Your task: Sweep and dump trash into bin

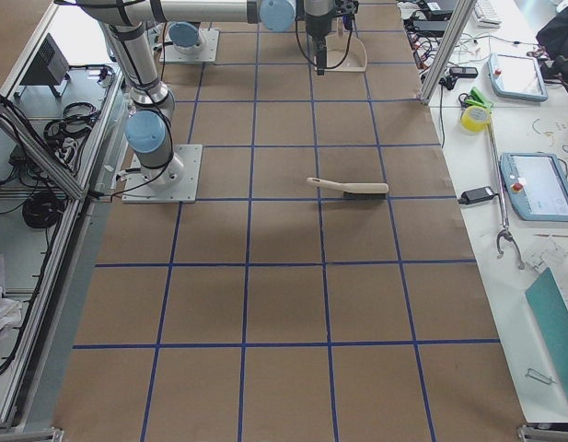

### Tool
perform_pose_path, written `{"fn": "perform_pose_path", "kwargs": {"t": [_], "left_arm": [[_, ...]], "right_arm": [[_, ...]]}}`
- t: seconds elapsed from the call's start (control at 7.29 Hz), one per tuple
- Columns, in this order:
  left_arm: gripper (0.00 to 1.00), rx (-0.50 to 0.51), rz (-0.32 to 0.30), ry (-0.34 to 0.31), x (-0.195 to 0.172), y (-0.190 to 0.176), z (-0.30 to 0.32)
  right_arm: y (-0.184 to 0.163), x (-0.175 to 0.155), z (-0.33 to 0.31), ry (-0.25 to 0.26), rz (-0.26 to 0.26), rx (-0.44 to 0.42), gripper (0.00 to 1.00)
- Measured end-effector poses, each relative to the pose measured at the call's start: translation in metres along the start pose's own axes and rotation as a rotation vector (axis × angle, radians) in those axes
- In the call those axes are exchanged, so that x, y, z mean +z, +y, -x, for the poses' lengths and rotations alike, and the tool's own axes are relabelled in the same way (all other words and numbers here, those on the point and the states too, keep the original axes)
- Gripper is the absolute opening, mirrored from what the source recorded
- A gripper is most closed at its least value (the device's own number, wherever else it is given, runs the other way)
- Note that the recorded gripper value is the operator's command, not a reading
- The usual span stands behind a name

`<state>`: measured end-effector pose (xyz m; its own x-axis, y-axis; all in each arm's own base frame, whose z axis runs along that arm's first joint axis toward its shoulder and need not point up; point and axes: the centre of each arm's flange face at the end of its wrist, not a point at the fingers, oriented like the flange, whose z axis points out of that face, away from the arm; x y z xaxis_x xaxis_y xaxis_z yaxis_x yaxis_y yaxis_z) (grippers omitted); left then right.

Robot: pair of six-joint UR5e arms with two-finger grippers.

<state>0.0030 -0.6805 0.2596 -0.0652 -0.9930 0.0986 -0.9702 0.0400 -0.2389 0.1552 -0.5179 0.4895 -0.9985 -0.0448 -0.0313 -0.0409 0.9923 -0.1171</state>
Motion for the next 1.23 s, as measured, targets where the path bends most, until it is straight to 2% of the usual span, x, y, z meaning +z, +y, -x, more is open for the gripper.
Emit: {"fn": "perform_pose_path", "kwargs": {"t": [0.14, 0.27, 0.69, 0.96, 1.1, 1.23], "left_arm": [[1.0, 0.037, 0.01, 0.034, -0.022, 0.001, -0.001], [1.0, 0.103, 0.021, 0.062, -0.045, 0.002, 0.0], [1.0, 0.404, 0.072, 0.13, -0.118, 0.003, 0.018], [1.0, 0.489, 0.143, 0.168, -0.167, 0.01, 0.039], [1.0, 0.572, 0.171, 0.206, -0.187, 0.019, 0.047], [1.0, 0.727, 0.178, 0.233, -0.201, 0.029, 0.054]], "right_arm": [[0.0, 0.0, 0.0, 0.0, 0.0, 0.0, 1.0], [0.0, 0.0, 0.0, 0.0, 0.0, -0.001, 1.0], [0.0, 0.0, 0.0, 0.0, 0.001, -0.001, 1.0], [0.0, 0.0, 0.0, 0.0, 0.0, 0.0, 1.0], [0.0, 0.0, 0.0, 0.0, 0.0, 0.0, 1.0], [0.0, 0.0, 0.0, 0.0, 0.0, 0.001, 1.0]]}}
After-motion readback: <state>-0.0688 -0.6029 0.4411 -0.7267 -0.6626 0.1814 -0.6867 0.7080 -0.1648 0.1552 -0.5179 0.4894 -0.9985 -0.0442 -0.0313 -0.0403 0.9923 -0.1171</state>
